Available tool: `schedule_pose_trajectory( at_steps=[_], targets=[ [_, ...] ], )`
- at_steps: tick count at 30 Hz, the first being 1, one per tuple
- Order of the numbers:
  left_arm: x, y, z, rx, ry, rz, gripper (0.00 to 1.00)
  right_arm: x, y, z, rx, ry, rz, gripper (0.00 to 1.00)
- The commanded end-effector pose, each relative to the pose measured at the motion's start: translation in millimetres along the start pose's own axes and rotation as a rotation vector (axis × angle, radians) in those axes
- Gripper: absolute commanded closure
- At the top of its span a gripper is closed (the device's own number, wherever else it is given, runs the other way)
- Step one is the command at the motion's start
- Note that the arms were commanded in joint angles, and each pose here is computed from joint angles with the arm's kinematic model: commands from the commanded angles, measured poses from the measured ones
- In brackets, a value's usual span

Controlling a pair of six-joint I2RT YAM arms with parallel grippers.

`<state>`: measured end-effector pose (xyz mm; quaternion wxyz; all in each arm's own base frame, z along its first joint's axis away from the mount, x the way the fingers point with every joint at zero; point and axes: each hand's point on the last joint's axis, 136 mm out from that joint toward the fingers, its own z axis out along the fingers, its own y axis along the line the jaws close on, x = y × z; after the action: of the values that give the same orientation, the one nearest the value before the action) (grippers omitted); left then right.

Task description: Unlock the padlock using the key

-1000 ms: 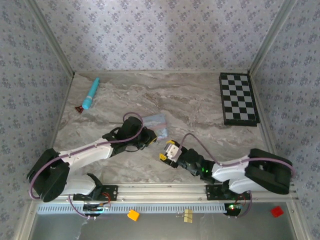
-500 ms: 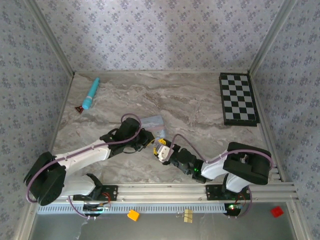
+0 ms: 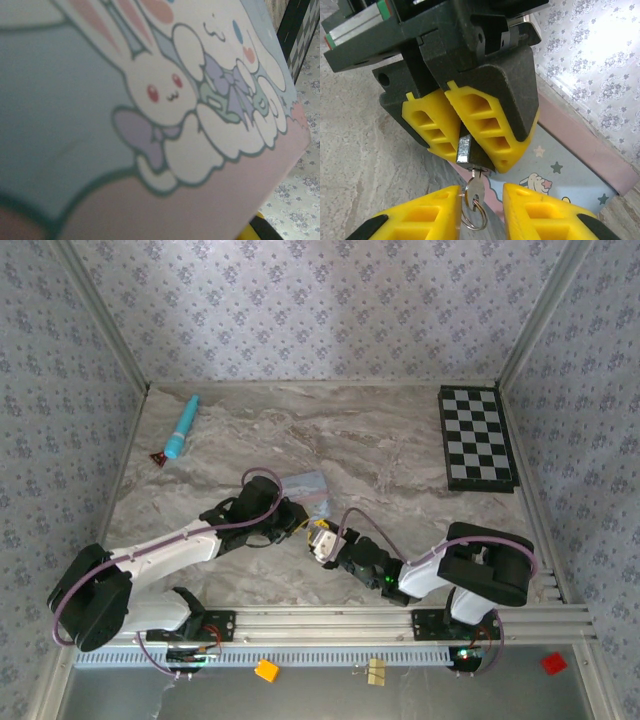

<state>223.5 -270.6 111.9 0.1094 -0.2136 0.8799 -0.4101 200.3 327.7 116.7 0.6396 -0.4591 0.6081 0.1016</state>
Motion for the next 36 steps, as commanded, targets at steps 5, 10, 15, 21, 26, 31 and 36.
schedule_pose_trajectory(
  at_steps=[5, 10, 15, 21, 26, 31, 36],
  targets=[
    [0.1, -24.5, -7.9, 0.098, -0.005, 0.045, 1.00, -8.2, -2.9, 8.7, 0.029, -0.015, 0.059, 0.78],
    [0.7, -26.1, -8.6, 0.106, -0.011, 0.049, 1.00, -4.7, -5.3, 9.7, 0.039, -0.001, 0.070, 0.80],
    [2.0, -29.0, -8.9, 0.115, -0.011, 0.053, 1.00, -0.1, -9.0, 11.2, 0.058, 0.019, 0.081, 0.81],
    [2.3, -30.9, -9.1, 0.126, -0.012, 0.060, 1.00, 2.8, -14.6, 14.4, 0.090, 0.043, 0.100, 0.82],
    [3.3, -33.8, -10.1, 0.134, -0.011, 0.069, 1.00, 5.2, -13.3, 16.2, 0.080, 0.055, 0.123, 0.84],
    [2.7, -33.6, -9.6, 0.131, -0.013, 0.075, 1.00, 4.7, -9.9, 17.0, 0.043, 0.061, 0.169, 0.93],
    [1.5, -36.7, -9.9, 0.138, -0.020, 0.108, 1.00, 8.1, -9.4, 10.6, -0.069, 0.089, 0.411, 1.00]
  ],
)
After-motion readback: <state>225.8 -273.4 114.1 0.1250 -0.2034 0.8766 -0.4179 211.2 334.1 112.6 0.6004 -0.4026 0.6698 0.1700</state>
